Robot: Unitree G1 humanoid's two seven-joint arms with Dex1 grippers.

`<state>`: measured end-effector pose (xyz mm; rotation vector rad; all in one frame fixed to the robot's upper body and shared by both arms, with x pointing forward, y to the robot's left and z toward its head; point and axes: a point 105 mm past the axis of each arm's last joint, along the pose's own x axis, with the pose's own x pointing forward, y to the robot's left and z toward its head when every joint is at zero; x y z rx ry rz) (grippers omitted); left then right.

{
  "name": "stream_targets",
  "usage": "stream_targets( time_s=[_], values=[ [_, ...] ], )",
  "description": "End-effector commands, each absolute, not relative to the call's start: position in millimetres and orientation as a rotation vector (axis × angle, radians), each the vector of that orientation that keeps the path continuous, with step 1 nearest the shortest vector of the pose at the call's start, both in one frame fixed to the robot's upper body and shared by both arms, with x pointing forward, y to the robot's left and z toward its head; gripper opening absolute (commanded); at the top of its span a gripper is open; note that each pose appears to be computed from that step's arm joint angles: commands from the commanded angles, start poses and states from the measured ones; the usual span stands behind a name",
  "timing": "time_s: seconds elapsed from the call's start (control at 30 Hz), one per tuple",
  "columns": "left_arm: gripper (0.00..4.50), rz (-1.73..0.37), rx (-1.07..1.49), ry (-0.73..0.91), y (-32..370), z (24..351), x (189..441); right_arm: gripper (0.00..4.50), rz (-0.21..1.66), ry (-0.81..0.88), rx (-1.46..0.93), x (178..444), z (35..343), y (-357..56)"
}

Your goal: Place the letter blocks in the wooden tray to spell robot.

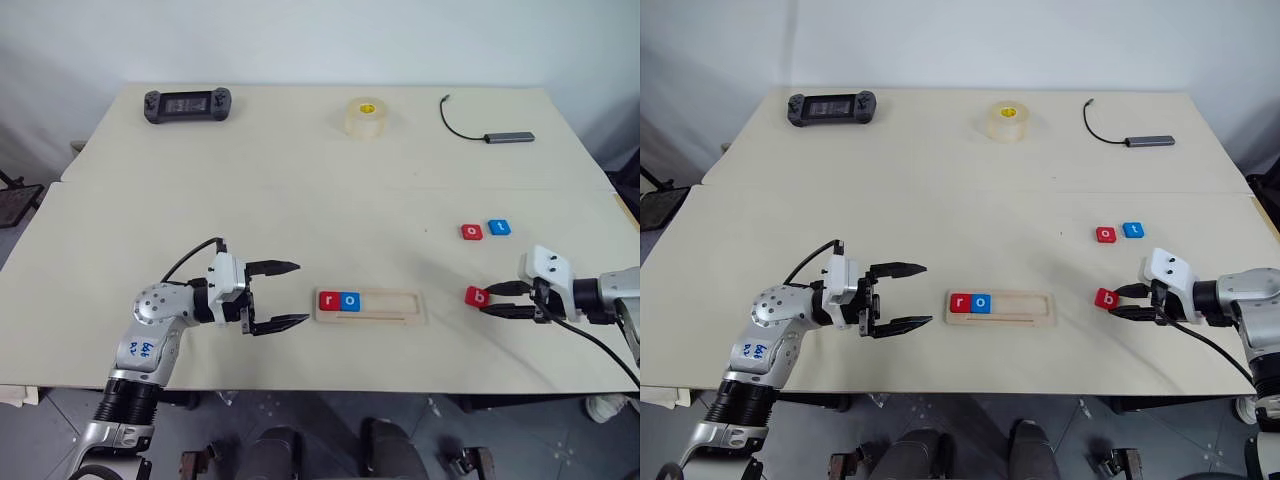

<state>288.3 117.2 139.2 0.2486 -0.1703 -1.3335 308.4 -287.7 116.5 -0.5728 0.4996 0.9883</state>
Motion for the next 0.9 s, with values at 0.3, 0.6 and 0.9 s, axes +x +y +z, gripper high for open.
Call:
stream_targets(
  time_s=[0.3, 0.6, 0.9],
  values=[
    [4.5, -1.326, 0.264, -0.201, 118.8, 144.4, 285.4, 1.47, 1.317, 0.373, -0.689, 302.6, 169.8, -192.3],
    [4.5, -1.337, 0.269, -0.188, 121.4, 142.9, 278.2, 1.47, 1.385, 0.392, -0.764, 313.1, 148.4, -142.2],
    [4.5, -1.323, 0.268, -0.186, 122.8, 144.2, 276.4, 1.47, 1.411, 0.38, -0.777, 318.6, 140.6, -124.2]
  ],
)
